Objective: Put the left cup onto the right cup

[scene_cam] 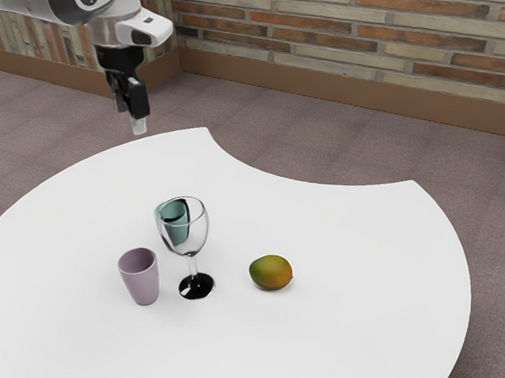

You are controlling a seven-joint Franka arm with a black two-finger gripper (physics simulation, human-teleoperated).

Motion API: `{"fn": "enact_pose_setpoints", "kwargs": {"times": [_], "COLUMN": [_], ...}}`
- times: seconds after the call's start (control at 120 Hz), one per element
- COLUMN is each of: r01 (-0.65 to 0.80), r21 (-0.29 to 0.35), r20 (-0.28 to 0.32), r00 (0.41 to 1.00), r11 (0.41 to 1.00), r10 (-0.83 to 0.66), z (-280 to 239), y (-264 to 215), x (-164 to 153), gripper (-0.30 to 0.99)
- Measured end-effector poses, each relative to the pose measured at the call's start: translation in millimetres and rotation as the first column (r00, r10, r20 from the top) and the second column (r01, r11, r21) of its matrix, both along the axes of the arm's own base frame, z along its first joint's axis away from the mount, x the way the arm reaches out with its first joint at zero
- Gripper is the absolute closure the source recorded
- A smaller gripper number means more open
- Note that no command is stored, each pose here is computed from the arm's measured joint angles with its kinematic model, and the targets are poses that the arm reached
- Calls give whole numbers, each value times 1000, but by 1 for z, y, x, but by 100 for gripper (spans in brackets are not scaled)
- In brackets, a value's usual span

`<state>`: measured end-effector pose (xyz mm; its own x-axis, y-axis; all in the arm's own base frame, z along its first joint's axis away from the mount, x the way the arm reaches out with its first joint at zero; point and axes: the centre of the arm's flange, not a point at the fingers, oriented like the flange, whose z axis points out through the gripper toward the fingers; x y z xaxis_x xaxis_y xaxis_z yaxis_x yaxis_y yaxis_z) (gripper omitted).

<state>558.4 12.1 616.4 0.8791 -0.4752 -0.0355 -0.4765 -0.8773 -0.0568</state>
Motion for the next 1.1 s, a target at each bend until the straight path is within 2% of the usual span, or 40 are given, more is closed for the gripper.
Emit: {"fn": "enact_pose_setpoints", "kwargs": {"times": [0.275,0.492,0.733,1.1], "r01": [-160,-225,-201,-91], "r21": [47,73,91,81], "r20": [-8,-33,-47,-5], "r00": [987,973,977,996], "r11": [986,972,975,993], "r10": [161,228,206,92], "z": [-2,-21,-67,-111], "y": [-11,-14,-1,56], "x": [-3,-2,3,19], "gripper": [0,0,0,0]}}
